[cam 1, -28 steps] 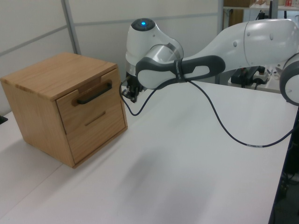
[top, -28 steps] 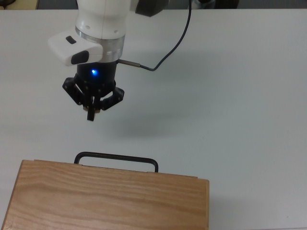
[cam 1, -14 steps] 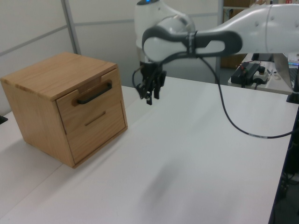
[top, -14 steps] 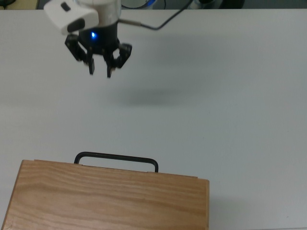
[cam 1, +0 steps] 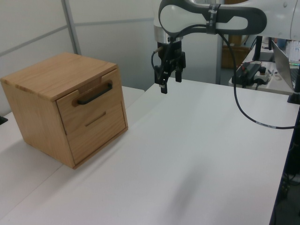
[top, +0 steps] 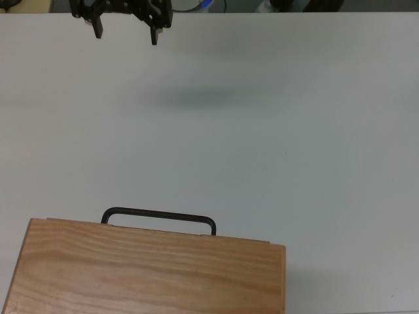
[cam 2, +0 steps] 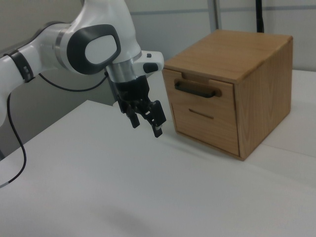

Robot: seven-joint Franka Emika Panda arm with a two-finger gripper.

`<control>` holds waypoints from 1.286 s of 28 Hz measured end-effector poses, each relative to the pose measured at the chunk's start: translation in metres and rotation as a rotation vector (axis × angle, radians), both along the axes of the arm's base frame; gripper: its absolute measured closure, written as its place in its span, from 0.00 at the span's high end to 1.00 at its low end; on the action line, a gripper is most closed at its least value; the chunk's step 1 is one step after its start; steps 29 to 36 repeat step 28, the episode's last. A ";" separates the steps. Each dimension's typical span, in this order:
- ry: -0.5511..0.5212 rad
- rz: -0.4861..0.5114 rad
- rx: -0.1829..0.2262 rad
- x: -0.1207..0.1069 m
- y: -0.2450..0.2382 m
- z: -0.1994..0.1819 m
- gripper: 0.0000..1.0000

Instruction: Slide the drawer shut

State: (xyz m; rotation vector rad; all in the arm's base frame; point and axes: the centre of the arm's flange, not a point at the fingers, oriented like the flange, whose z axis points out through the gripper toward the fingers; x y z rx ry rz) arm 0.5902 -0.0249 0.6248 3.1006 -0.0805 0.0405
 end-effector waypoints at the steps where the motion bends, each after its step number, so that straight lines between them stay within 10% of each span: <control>1: 0.001 0.006 0.000 -0.001 0.000 0.001 1.00; 36: 0.007 0.008 -0.001 -0.004 -0.016 0.002 1.00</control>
